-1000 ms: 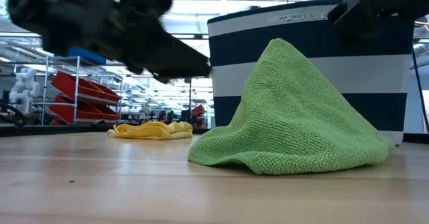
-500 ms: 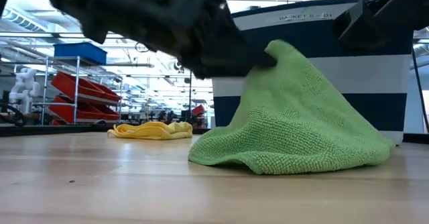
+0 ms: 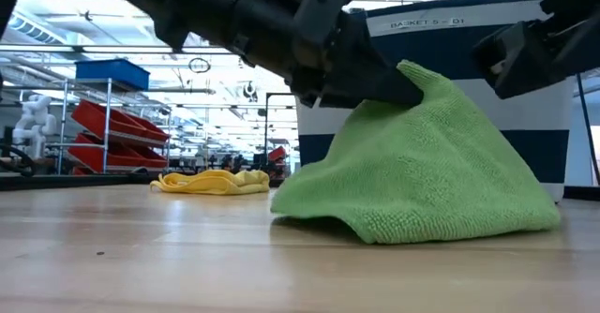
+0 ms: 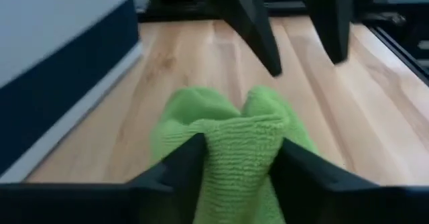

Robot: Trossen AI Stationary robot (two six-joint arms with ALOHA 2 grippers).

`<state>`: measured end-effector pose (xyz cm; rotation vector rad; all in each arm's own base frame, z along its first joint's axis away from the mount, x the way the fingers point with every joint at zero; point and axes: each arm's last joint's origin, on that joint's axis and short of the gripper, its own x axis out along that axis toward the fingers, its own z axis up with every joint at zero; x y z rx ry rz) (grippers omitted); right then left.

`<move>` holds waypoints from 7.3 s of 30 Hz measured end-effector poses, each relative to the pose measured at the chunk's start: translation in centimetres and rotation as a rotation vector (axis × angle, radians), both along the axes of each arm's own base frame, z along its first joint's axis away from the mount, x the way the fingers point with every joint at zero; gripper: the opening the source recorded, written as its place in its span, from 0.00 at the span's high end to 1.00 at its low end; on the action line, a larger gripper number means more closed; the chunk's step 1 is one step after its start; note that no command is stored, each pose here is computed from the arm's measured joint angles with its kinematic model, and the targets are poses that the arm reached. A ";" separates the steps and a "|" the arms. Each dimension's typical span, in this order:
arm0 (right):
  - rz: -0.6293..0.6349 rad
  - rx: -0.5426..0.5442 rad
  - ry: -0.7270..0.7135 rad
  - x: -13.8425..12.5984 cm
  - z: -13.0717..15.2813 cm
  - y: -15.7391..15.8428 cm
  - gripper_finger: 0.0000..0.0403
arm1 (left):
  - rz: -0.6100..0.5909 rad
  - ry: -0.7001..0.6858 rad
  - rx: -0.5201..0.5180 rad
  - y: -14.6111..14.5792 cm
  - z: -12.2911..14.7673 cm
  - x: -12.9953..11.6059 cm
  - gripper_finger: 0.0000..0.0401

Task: Fold towel
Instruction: Fold the green towel

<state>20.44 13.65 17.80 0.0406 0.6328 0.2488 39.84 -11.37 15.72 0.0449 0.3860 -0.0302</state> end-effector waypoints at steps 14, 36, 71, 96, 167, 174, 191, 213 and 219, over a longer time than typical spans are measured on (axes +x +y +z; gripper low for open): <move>0.125 0.065 -0.014 -2.4 0.9 2.5 0.51 | -0.264 -0.156 -0.018 -2.8 8.0 3.2 0.98; 0.285 0.202 0.003 -6.7 3.1 4.6 0.51 | 0.234 0.526 0.123 3.8 4.3 0.7 0.74; 0.066 -0.216 -0.026 0.2 -3.5 2.7 0.51 | -0.256 0.484 0.238 -4.1 1.2 -0.3 0.37; 0.027 -0.182 -0.018 0.8 -3.8 2.3 0.51 | -0.157 0.478 0.268 -3.4 -0.9 0.8 0.60; -0.017 -0.235 0.211 1.5 -7.1 0.2 1.00 | -0.145 0.593 0.331 -0.2 2.2 4.0 0.94; 0.000 -0.226 0.216 1.3 -7.1 0.5 1.00 | -0.120 0.775 0.381 1.4 1.9 2.9 0.94; -0.005 -0.205 0.229 1.3 -7.2 0.5 1.00 | 0.080 0.897 0.521 5.6 2.1 2.3 0.93; 0.011 -0.180 0.219 1.3 -7.1 0.7 1.00 | -0.103 0.628 0.304 2.6 8.8 1.1 0.52; 0.081 -0.169 0.188 0.9 -6.0 1.0 0.91 | -0.277 0.600 0.251 -1.0 8.5 0.7 0.52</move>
